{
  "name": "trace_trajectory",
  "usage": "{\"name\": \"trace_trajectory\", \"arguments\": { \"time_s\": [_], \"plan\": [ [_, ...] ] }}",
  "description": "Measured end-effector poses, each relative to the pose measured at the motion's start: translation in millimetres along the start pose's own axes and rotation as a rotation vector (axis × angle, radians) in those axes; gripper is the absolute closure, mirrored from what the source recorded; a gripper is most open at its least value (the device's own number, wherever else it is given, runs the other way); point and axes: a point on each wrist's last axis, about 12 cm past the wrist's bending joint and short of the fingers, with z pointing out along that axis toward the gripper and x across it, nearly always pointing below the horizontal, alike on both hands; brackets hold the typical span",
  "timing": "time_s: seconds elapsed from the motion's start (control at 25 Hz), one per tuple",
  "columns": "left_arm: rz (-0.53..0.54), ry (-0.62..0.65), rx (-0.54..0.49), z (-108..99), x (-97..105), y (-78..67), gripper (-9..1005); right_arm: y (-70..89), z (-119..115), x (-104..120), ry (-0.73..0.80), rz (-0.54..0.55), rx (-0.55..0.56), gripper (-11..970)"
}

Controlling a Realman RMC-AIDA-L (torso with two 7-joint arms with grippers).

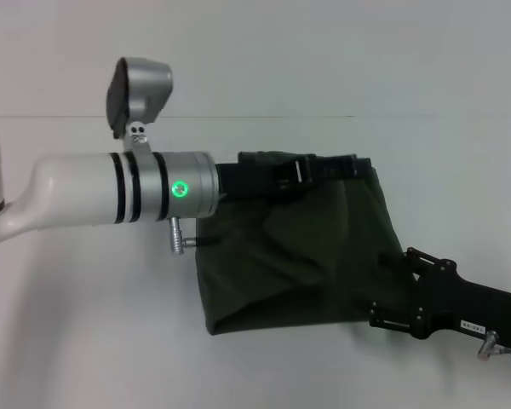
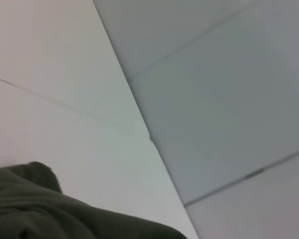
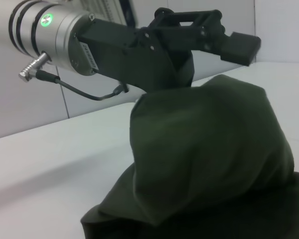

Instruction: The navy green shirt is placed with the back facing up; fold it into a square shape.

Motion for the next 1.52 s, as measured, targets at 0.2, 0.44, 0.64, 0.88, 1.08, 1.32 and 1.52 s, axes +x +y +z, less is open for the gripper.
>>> {"name": "trace_trajectory", "arguments": {
  "time_s": [0.2, 0.44, 0.64, 0.88, 1.08, 1.32, 1.52],
  "plan": [
    [0.120, 0.089, -0.029, 13, -7, -12.7, 109, 0.9, 0, 2, 0.003, 0.004, 0.000, 59],
    [0.189, 0.124, -0.030, 23, -20, -29.6, 101, 3.1, -1, 3, 0.003, 0.010, -0.005, 60],
    [0.201, 0.108, -0.043, 21, -27, -31.7, 104, 5.1, -3, 8, 0.006, 0.025, -0.001, 60],
    [0.183, 0.025, 0.063, -23, -28, -28.4, 105, 6.9, -19, 14, -0.017, 0.067, 0.024, 60],
    [0.224, -0.005, 0.173, -70, -15, -19.8, 106, 3.6, -48, 8, -0.158, 0.149, 0.069, 60],
    [0.304, -0.042, 0.225, -116, 22, 2.2, 106, -8.9, -58, -18, -0.251, 0.288, 0.020, 60],
    [0.400, -0.036, 0.231, -141, 45, 11.7, 106, -28.7, -49, -49, -0.205, 0.371, 0.021, 59]
  ]
}}
